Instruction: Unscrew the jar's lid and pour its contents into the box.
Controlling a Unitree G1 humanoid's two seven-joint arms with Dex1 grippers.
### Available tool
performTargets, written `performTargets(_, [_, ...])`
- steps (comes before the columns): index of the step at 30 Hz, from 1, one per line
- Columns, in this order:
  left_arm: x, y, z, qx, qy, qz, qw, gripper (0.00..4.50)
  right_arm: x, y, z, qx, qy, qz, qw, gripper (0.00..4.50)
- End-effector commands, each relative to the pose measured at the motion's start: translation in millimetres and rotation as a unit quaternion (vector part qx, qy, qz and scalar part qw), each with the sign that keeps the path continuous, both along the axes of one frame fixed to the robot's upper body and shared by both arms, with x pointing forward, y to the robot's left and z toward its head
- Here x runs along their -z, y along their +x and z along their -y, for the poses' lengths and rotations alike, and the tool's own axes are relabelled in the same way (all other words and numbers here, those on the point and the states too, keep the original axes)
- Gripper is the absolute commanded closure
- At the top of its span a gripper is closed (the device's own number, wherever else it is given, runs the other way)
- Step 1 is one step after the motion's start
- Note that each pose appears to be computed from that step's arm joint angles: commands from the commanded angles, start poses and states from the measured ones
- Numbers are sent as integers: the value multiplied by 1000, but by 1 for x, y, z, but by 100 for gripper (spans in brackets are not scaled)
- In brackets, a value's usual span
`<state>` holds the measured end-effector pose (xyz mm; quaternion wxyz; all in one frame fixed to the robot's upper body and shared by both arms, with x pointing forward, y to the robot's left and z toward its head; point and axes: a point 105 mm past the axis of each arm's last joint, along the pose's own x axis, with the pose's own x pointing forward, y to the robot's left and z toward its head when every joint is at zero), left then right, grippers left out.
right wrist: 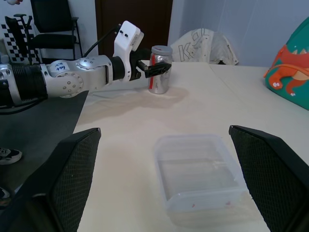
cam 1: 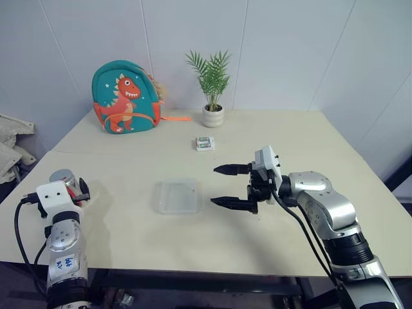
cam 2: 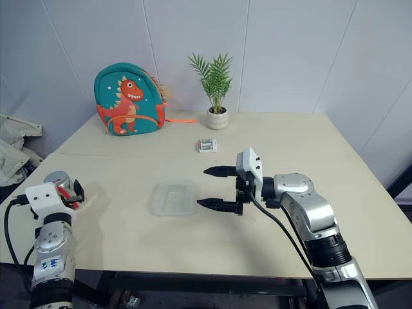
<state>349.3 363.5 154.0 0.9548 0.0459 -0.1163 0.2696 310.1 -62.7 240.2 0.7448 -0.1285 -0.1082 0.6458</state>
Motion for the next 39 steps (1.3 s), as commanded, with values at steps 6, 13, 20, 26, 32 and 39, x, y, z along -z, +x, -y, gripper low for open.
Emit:
performTargets(6, [-14, 10, -8, 4, 2, 27, 1000, 40, -13, -8, 5, 12, 19, 23, 999, 0])
performTargets(13, [-6, 13, -11, 5, -28, 24, 999, 237, -10, -9, 6, 16, 21, 18, 999, 0])
performTargets(20, [-32, 9, 16, 99, -18, 76, 992, 244, -10, -9, 9, 21, 20, 16, 999, 0])
performTargets(26, [-65, -18, 91, 366, 52, 83, 925, 244, -14, -14, 10, 28, 29, 11, 999, 0])
performTargets(32, [-64, -39, 149, 563, 108, 20, 819, 244, -16, -25, -1, 26, 31, -8, 999, 0])
performTargets(39, [-69, -25, 200, 665, 130, 1, 735, 244, -20, -29, -32, 45, 38, -41, 997, 0])
